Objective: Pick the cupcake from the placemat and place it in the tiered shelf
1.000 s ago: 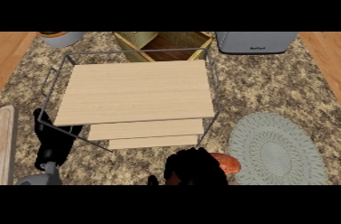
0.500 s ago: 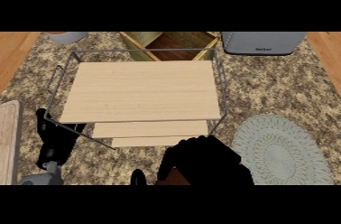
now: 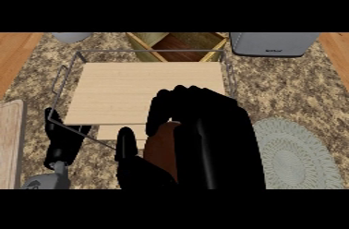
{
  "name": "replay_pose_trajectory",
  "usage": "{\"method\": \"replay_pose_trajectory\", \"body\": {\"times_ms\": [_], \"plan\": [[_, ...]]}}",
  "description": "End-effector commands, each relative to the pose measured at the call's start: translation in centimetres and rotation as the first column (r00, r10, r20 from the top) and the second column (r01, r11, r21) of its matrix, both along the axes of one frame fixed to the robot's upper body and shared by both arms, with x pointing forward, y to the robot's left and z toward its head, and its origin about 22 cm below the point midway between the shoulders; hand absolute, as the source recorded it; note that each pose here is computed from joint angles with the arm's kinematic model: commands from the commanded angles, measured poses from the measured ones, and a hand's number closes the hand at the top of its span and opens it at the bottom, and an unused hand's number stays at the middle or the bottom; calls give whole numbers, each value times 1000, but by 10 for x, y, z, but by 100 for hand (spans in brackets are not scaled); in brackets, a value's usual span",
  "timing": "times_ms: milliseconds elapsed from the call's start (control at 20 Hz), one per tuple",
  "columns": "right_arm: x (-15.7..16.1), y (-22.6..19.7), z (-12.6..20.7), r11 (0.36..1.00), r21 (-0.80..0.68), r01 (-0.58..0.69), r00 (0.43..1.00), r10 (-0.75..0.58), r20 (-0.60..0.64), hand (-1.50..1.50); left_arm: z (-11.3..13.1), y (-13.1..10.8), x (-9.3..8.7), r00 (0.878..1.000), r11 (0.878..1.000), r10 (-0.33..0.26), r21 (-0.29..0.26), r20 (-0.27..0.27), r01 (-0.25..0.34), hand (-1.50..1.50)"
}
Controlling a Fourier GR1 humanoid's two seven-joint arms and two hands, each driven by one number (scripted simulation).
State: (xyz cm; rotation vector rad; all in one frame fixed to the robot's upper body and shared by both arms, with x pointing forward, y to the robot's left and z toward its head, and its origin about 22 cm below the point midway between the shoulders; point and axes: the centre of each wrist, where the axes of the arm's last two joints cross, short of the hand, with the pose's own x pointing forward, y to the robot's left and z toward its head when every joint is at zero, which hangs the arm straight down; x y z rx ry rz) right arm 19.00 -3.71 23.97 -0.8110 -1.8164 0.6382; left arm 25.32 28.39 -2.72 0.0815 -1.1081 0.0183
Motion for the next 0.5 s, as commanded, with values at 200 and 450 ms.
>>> {"method": "replay_pose_trajectory", "body": {"times_ms": [200,450], "plan": [[34,29,54,991,-79,111,984,-120,-134,150,3,13,8,1000,1000,21,-1,-9,-21,0],[72,46,59,989,-61,134,978,-142,-152,150,4,3,3,1000,1000,24,-20,12,-24,0]]}}
